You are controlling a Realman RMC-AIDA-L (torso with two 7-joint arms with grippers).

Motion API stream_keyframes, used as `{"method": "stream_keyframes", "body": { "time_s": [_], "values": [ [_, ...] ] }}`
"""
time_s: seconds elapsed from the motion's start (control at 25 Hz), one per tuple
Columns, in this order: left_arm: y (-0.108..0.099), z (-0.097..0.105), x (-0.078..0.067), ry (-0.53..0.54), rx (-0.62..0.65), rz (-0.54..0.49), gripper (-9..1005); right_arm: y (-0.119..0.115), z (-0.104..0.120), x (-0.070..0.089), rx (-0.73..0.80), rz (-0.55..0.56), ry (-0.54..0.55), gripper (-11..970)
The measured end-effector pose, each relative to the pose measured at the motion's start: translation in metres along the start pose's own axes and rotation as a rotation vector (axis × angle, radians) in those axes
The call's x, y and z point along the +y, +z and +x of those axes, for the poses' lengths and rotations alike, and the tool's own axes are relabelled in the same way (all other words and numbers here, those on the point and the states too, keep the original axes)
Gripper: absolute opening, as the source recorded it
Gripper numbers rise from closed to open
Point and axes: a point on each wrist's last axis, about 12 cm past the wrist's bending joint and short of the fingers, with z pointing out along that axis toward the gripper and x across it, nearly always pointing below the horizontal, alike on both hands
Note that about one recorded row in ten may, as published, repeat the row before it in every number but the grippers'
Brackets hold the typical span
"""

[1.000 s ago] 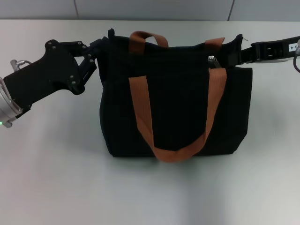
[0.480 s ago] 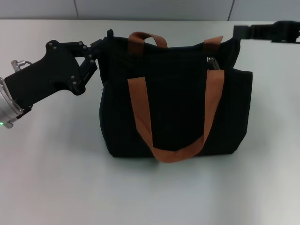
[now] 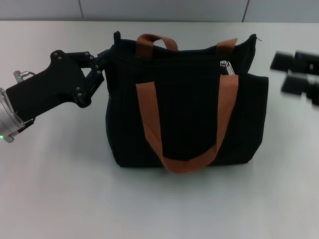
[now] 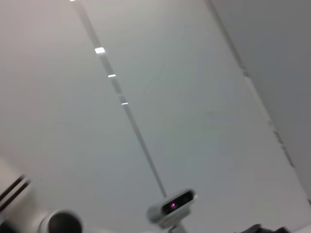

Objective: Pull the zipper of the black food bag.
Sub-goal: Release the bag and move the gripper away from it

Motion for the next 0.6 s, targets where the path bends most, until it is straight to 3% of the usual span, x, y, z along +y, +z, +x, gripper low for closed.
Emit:
{"method": "stream_keyframes", "body": {
  "time_s": [0.12, 0.16, 0.2, 0.36, 0.48, 0.6],
  "values": [
    [-0.004, 0.002, -0.001, -0.021, 0.012, -0.01, 26, -0.006, 0.027, 0.007, -0.005, -0.02, -0.101, 441],
    [-0.006, 0.004, -0.002, -0.032, 0.02, -0.013, 26, -0.01, 0.045, 0.011, 0.011, -0.015, -0.174, 481],
    [-0.006, 0.004, -0.002, -0.032, 0.02, -0.013, 26, -0.01, 0.045, 0.011, 0.011, -0.015, -0.174, 521],
    [-0.008, 0.005, -0.003, -0.065, 0.041, 0.004, 26, -0.012, 0.088, 0.021, 0.088, -0.013, -0.283, 683],
    [-0.008, 0.006, -0.004, -0.074, 0.052, 0.015, 26, -0.015, 0.107, 0.025, 0.143, -0.002, -0.324, 814],
    [-0.008, 0.006, -0.004, -0.079, 0.062, 0.022, 26, -0.017, 0.115, 0.027, 0.164, 0.014, -0.335, 814]
  ]
}}
